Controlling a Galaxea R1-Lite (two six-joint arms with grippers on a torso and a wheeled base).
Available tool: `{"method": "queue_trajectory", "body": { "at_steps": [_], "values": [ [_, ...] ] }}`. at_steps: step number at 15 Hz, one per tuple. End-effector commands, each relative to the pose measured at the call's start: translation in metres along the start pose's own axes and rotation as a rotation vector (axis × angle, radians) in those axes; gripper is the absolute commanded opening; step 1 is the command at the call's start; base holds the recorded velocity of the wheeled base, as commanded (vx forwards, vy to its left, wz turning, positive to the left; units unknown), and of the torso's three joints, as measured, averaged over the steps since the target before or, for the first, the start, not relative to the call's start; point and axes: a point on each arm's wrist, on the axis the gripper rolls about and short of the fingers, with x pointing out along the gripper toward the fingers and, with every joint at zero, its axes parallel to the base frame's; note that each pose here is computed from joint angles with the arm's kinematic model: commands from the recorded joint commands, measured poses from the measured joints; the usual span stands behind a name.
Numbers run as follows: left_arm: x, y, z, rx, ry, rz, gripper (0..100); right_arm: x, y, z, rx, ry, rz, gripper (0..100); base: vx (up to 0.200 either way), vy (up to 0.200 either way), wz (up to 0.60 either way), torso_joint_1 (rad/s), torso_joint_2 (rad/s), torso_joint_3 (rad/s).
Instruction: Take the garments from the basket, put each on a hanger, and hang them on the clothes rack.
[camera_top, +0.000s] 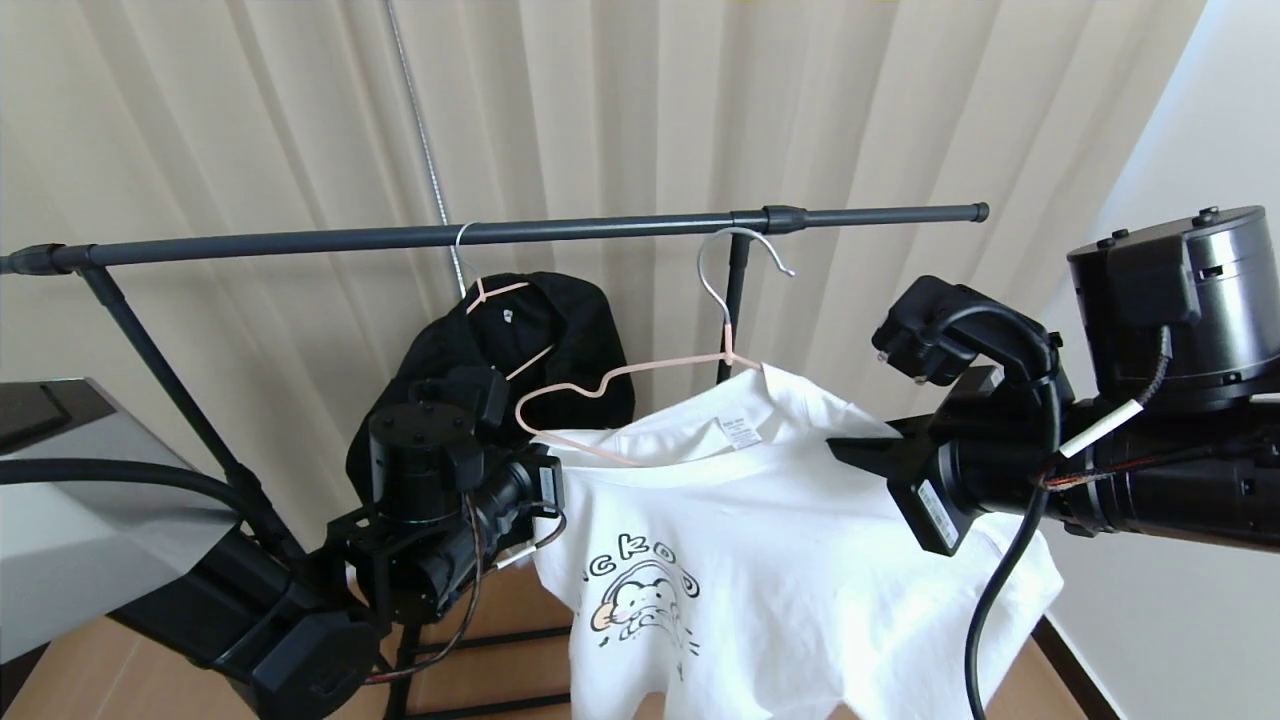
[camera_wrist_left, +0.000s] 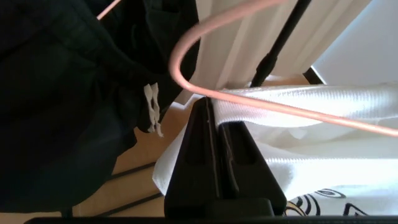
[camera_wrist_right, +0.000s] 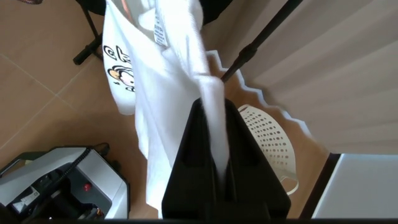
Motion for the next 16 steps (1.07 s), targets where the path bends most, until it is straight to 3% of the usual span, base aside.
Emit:
{"method": "queue_trajectory", "body": {
  "at_steps": [1, 16],
  "values": [
    [0.001, 0.003, 0.001, -0.004, -0.004, 0.01, 0, -0.005, 0.0, -0.004, -0.001, 0.002, 0.0, 0, 0.0, 0.0, 0.0, 0.0, 0.0, 0.0],
    [0.01, 0.026, 0.013, -0.029, -0.041, 0.068, 0, -0.009, -0.005, -0.011, 0.014, 0.015, -0.022, 0, 0.0, 0.0, 0.0, 0.0, 0.0, 0.0]
  ]
}}
